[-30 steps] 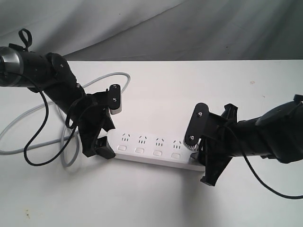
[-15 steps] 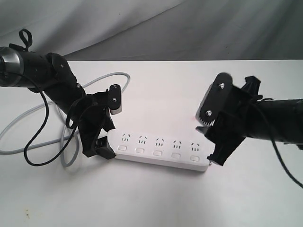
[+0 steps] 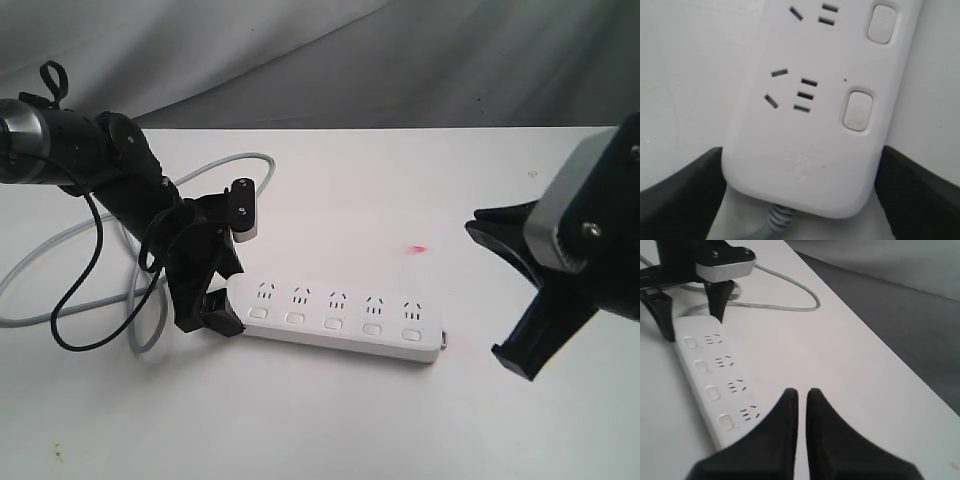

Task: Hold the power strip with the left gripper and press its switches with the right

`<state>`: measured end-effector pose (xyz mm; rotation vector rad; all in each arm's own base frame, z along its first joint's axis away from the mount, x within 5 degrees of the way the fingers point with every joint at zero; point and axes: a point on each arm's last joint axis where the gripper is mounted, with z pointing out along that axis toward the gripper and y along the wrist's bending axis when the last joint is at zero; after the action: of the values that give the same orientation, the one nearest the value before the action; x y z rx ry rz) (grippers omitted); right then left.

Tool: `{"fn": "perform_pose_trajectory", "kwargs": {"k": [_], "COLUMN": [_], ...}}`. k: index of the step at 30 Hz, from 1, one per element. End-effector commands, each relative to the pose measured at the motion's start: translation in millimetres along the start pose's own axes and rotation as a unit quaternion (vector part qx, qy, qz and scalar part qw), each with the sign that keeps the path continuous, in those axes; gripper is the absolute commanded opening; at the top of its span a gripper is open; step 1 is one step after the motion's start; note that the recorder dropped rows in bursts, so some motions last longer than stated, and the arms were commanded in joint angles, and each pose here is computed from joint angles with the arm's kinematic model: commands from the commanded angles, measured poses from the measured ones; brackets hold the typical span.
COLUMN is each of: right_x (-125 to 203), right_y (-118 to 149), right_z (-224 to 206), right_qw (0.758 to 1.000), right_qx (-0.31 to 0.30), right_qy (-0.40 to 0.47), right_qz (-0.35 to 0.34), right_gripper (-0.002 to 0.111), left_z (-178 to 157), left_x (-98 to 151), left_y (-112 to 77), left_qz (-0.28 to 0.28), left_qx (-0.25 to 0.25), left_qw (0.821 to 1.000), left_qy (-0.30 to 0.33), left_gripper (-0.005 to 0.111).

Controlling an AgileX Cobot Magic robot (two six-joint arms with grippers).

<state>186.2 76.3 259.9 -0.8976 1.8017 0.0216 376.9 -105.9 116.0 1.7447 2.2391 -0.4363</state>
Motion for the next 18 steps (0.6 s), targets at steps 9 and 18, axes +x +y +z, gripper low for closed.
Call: {"fn": "perform_pose_trajectory", "kwargs": {"k": [9,18], "right_x": [-1.2,-1.1], "right_y": [10.7,10.7], "right_z": [-31.7,-31.6], "right_qw": [0.998,0.998], "right_qx": [-0.002,-0.003], "right_qy": [-0.055,-0.055], "right_qz": [0.003,0.005], "right_gripper": [0.000,0.000], "left_z": [1.3,1.3], "left_x": [0.1,0.1], "left_y": [0.2,0.2], "left_qz": [-0.004,-0.004], "left_qx": [0.000,0.000], "left_qw": [1.000,1.000], "left_qy": [0.001,0.001], "left_gripper": [0.073,0.073]}}
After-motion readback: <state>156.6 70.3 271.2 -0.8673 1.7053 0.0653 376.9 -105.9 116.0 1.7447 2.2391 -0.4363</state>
